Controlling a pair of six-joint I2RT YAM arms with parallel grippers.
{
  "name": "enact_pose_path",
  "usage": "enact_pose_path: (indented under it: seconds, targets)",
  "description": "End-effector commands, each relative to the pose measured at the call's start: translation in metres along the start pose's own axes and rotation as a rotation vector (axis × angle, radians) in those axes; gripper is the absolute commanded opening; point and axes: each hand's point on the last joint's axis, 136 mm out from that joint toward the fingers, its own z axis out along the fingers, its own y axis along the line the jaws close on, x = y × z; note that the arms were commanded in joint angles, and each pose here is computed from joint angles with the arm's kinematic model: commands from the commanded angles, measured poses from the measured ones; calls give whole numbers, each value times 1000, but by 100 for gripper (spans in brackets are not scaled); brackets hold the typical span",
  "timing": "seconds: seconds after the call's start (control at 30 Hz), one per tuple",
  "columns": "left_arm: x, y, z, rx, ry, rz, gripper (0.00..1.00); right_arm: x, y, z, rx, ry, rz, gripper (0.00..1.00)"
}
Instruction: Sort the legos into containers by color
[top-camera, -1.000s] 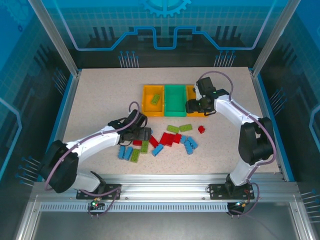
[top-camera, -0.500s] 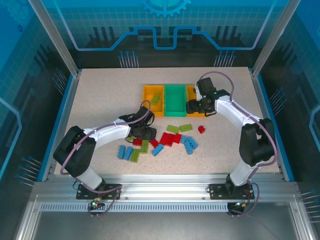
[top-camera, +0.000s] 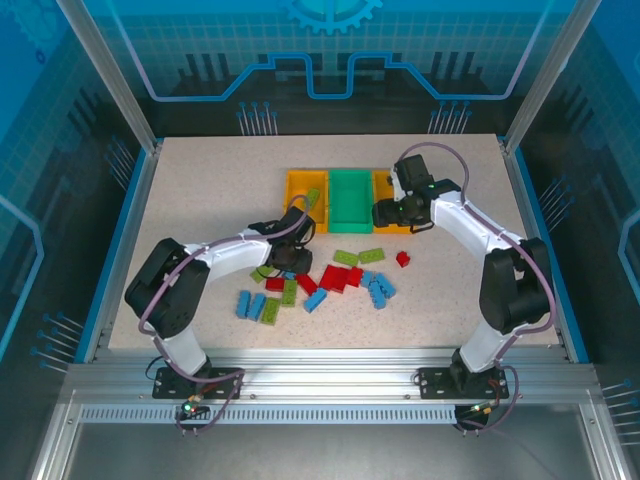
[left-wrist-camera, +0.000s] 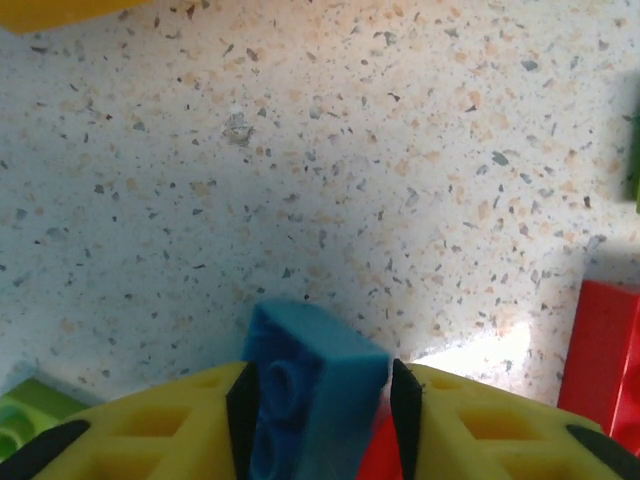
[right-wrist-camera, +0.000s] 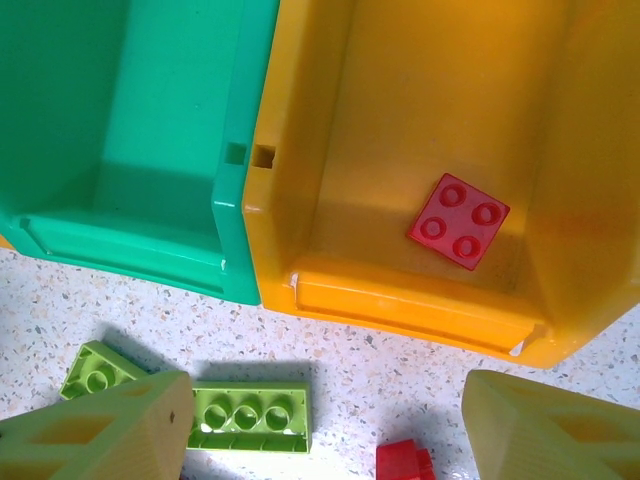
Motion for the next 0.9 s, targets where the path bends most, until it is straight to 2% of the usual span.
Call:
enact_pose_path:
  seconds: [0.0, 0.1, 0.2, 0.4, 0.63, 0.87]
  targets:
    - [-9, -1, 1, 22, -1, -25, 35, 3, -7, -12, 18, -10, -6, 73]
    - [-13, -1, 0, 28, -13, -38, 27, 4, -9, -13, 25, -12, -8, 73]
    - [-19, -1, -3, 29, -22, -40, 23, 8, -13, -14, 38, -9, -2, 73]
    - [-42, -15, -25, 87, -85, -57, 20, 22, -28, -16, 66, -4, 41, 74]
    - [-101, -53, -63, 234, -228, -56, 19, 47, -48, -13, 94, 21, 95, 73]
    - [-165, -92, -74, 314, -319, -27, 19, 89, -44, 0, 58, 127, 180, 73]
